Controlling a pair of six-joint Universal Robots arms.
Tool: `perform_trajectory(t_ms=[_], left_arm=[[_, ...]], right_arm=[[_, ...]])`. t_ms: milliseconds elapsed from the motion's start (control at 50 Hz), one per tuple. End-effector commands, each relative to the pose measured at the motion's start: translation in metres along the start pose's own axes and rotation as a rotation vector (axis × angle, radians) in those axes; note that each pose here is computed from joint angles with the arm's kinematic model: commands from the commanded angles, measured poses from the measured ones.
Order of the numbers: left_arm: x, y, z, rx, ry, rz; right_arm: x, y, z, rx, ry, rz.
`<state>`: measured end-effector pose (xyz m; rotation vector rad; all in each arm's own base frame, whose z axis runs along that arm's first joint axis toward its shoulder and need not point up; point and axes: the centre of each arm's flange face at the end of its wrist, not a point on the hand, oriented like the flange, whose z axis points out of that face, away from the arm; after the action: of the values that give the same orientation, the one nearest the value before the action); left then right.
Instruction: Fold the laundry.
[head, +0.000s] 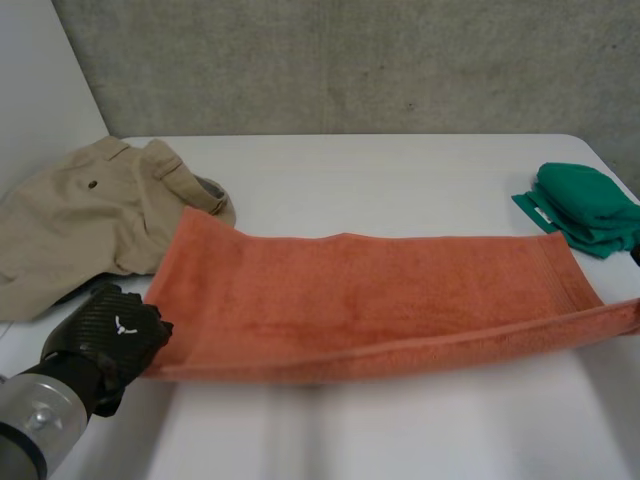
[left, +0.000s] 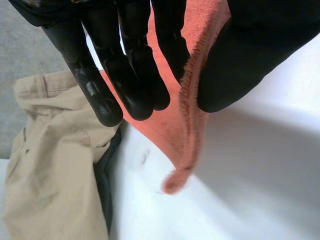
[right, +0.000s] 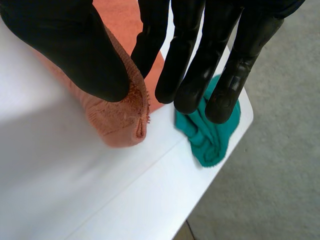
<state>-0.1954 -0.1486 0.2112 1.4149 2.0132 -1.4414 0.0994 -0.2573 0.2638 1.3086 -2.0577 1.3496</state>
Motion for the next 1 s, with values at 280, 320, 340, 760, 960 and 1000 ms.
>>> perform_trajectory(t_ms=[280,320,340,760,960,1000], left_arm=[[-0.017,-0.023,0.118,0.112,-0.135,-0.005],[-0.022,-0.029,0.137,0.145,-0.173,-0.002],[-0.023,-0.031,0.142,0.153,-0.183,-0.003],[-0.022,-0.056,0.258,0.290,-0.447,0.086],[-0.005,-0.056,0.233,0.285,-0.402,0.099],[-0.007,-0.056,0.219,0.283,-0.396,0.096]], right_arm=[[0.004,0.012,0.094,0.047,0.083,-0.037],[0.001,0.006,0.107,0.075,0.097,-0.051],[-0.001,0.004,0.112,0.084,0.103,-0.058],[-0.007,-0.004,0.209,0.160,0.382,-0.156],[0.008,-0.018,0.175,0.204,0.424,-0.026],[0.017,-0.014,0.158,0.199,0.427,0.041]])
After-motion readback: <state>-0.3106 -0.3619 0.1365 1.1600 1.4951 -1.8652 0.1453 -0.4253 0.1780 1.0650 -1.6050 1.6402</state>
